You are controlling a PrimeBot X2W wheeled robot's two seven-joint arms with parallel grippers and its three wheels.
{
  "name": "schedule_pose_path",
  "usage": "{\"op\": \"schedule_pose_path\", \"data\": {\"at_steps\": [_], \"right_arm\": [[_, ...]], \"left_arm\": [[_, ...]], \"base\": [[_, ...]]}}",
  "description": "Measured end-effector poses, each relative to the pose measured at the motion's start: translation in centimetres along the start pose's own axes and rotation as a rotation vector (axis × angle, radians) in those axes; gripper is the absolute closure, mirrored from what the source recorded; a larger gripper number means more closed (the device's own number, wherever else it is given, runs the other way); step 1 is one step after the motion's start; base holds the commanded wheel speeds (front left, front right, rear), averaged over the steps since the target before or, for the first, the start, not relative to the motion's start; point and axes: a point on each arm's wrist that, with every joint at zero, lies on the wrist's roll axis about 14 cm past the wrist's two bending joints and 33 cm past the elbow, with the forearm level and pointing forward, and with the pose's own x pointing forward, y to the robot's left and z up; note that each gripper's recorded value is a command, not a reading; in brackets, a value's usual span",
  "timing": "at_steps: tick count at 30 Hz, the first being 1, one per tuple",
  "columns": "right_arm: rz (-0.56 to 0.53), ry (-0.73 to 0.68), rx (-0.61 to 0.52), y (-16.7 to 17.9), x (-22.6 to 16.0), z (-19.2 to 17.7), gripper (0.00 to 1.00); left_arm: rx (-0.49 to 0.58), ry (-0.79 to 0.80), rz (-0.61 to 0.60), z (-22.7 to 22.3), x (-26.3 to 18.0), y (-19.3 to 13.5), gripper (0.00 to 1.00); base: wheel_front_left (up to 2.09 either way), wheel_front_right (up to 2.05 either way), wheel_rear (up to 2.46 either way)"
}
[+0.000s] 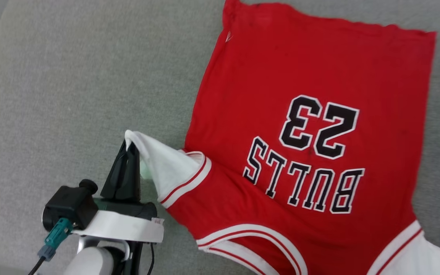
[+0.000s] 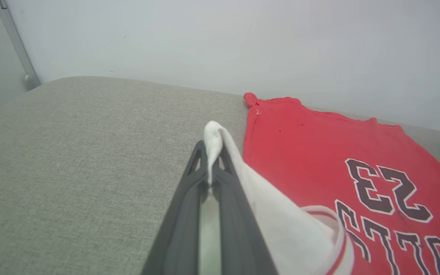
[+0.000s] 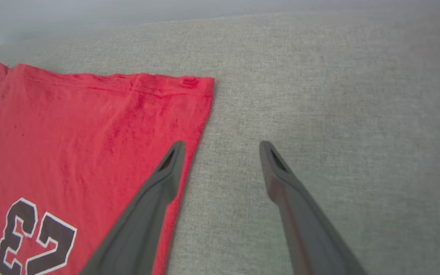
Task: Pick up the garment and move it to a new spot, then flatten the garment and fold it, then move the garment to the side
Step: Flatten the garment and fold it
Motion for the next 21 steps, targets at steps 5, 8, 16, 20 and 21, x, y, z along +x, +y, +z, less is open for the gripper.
{"op": "schedule_pose_path", "data": {"at_steps": [5,8,16,20,21], "right_arm": [[0.043,0.128,0.011,1.6,4.1,-0.2,0.00],[0.052,0.203,0.028,2.1,6.2,-1.5,0.00],[0.063,0.327,0.062,2.7,8.1,-3.0,1.00],[0.058,0.311,0.022,3.3,7.7,-2.6,1.00],[0.053,0.286,-0.004,3.4,7.5,-2.1,1.00]], "left_arm": [[0.005,0.007,0.005,-0.9,1.3,0.2,1.00],[0.003,0.028,0.013,-1.8,1.6,0.3,1.00],[0.016,0.057,0.053,-3.0,1.5,1.6,1.00],[0.008,0.047,0.054,-2.9,1.4,1.6,1.00],[0.011,0.045,0.058,-2.8,1.4,1.8,1.00]], "base": [[0.00,0.00,0.00],[0.00,0.00,0.00],[0.00,0.00,0.00],[0.00,0.00,0.00],[0.00,0.00,0.00]]}}
